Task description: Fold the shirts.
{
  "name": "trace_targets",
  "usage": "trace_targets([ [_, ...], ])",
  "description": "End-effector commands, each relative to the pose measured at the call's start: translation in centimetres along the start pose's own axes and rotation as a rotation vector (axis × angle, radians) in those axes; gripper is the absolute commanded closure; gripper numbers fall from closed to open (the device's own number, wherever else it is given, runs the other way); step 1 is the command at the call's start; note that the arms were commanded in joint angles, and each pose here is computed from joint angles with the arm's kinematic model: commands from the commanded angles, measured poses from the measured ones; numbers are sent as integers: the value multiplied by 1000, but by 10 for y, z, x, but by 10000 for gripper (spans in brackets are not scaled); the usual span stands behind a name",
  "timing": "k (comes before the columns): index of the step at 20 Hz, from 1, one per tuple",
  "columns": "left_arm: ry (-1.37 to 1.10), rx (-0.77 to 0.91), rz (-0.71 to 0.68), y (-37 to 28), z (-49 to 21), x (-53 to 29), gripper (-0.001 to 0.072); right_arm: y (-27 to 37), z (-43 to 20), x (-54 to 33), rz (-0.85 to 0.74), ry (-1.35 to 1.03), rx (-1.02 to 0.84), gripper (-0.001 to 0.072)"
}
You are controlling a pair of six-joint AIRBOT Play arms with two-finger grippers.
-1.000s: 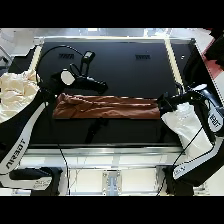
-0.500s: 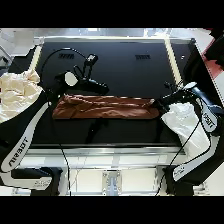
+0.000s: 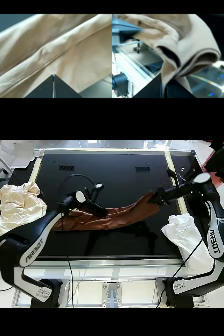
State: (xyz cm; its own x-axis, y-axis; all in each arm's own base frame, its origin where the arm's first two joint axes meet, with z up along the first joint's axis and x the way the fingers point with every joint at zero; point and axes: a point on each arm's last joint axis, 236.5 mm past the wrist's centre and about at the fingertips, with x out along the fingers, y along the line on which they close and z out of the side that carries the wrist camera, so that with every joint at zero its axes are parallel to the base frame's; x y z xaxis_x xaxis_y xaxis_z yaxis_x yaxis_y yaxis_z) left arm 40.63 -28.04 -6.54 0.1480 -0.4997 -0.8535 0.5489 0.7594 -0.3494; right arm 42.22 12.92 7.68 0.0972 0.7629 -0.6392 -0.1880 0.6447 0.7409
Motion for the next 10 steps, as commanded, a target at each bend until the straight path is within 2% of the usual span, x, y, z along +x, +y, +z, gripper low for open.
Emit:
trace_targets([
  [1, 99, -69, -22, 8, -28, 36, 694, 65, 13, 5, 5, -21, -107, 700],
  [6, 73, -75, -10, 14, -22, 36, 694, 134, 6, 43, -14, 10, -263, 701],
  [10, -70, -96, 27, 35, 14, -33, 694, 167, -1, 73, -8, 5, -309, 701],
])
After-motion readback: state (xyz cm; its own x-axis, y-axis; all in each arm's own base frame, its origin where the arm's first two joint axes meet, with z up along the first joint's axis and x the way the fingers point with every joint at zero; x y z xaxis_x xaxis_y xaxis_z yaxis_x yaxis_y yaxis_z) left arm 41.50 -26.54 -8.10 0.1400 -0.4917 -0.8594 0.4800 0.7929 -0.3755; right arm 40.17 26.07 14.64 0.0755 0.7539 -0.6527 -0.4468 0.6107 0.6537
